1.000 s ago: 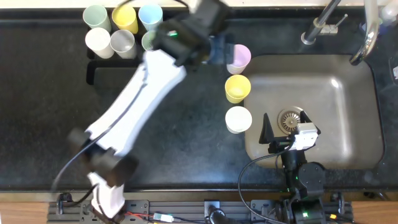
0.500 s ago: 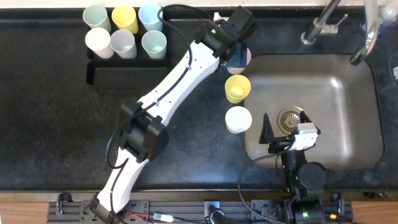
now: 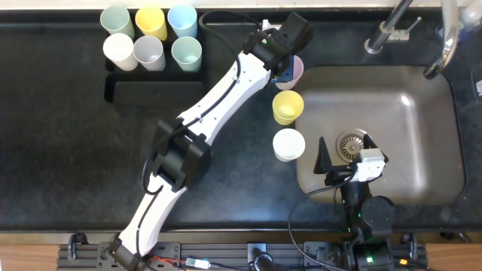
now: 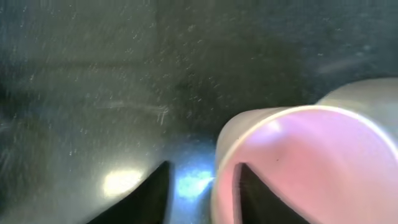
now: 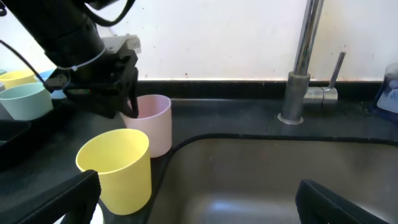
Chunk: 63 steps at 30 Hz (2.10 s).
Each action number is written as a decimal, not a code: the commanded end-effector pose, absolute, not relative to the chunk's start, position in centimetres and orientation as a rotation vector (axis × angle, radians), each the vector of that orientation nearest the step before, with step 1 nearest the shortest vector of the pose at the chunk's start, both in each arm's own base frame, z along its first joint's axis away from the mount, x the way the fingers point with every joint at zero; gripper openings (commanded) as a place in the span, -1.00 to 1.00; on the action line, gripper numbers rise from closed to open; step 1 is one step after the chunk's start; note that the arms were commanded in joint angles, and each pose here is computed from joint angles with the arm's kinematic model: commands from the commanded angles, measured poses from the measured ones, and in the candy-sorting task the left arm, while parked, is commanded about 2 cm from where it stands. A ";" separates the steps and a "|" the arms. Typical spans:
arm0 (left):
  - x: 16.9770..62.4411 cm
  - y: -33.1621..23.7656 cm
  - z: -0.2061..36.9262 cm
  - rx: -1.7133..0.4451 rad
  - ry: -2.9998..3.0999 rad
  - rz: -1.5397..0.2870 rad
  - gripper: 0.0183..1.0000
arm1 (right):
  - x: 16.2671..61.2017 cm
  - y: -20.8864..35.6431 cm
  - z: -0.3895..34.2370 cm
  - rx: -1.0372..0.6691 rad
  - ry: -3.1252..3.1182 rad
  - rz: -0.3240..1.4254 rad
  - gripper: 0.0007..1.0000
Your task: Store Cups
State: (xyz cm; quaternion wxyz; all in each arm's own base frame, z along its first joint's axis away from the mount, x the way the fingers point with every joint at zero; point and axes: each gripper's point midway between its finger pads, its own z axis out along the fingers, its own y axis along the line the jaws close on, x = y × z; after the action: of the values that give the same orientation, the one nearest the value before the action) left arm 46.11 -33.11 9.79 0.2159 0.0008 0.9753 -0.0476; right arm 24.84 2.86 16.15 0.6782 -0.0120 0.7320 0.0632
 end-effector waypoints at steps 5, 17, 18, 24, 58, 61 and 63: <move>47.1 -32.8 14.7 0.069 2.592 -0.158 -0.97 | 24.9 2.7 15.9 -0.013 1.642 0.141 0.99; 43.5 -10.2 28.6 -0.334 2.345 -0.052 -0.97 | 24.9 2.7 15.9 -0.013 1.642 0.141 0.99; 42.8 -8.3 28.6 -0.354 2.346 -0.034 -0.97 | 24.9 2.7 15.9 -0.013 1.642 0.141 0.99; 39.6 1.7 27.4 -0.425 2.404 0.081 -0.97 | 24.9 2.7 15.9 -0.013 1.642 0.141 1.00; 41.4 8.4 12.1 -0.382 2.728 0.162 -0.95 | 24.9 2.7 15.9 -0.013 1.642 0.141 1.00; 41.8 8.5 12.2 -0.381 2.711 0.161 -0.92 | 24.9 2.7 15.9 -0.013 1.642 0.141 0.99; 41.9 8.5 12.2 -0.382 2.707 0.160 -0.90 | 24.9 2.7 15.9 -0.013 1.642 0.141 1.00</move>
State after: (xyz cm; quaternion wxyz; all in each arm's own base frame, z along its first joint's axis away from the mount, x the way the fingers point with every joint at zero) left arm 41.96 8.64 12.85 0.2063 -0.1464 0.9656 0.0601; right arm 24.84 2.86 16.14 0.6779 -0.0121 0.7323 0.0631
